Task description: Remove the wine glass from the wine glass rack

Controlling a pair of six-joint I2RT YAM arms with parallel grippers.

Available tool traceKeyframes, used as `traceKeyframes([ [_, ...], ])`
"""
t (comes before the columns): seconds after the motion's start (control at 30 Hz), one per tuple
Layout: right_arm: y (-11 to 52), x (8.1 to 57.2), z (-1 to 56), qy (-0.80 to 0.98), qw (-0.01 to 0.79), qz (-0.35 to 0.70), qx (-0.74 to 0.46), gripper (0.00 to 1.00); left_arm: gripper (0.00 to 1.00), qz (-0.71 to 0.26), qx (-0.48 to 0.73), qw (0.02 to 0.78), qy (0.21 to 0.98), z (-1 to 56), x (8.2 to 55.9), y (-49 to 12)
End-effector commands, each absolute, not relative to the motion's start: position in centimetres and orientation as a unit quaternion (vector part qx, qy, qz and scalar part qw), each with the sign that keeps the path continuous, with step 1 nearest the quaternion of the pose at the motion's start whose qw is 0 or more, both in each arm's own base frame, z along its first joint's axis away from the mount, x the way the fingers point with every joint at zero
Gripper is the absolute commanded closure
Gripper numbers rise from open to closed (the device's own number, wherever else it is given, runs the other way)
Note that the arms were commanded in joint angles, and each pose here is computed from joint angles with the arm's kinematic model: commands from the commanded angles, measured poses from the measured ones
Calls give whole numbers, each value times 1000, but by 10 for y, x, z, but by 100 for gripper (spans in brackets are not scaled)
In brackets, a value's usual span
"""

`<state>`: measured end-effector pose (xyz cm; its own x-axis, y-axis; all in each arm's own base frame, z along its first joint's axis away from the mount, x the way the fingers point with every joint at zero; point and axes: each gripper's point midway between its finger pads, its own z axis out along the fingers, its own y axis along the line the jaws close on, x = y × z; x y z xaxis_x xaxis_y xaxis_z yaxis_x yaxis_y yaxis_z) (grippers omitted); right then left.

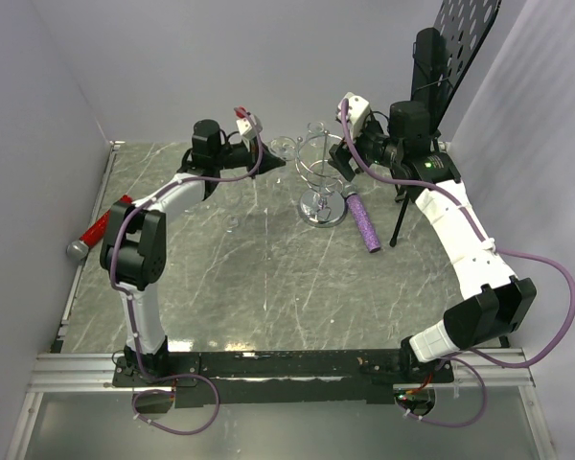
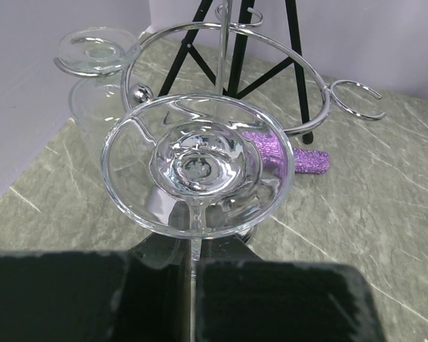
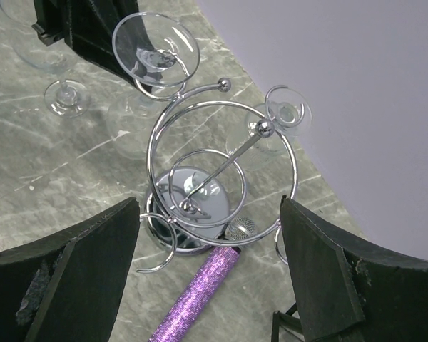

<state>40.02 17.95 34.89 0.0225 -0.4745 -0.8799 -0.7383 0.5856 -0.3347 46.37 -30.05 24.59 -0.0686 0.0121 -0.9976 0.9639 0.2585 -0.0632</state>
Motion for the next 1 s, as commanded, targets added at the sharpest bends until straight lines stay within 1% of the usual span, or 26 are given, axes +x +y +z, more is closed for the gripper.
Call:
traceKeyframes([
  [0.0,185,405,364,671,587,117,-438,14,99,-423,438,578,543,292,453,-291],
  [0.33,185,404,362,672,586,122,-436,14,99,-423,437,573,549,297,447,-285],
  [0.5,186,402,364,670,589,122,-435,14,99,-406,444,582,547,296,449,-282],
  [0.77,187,401,365,668,590,127,-435,14,99,-404,395,605,561,312,467,-261],
  [0.97,190,400,369,665,593,129,-436,14,99,-381,371,631,565,330,485,-243],
])
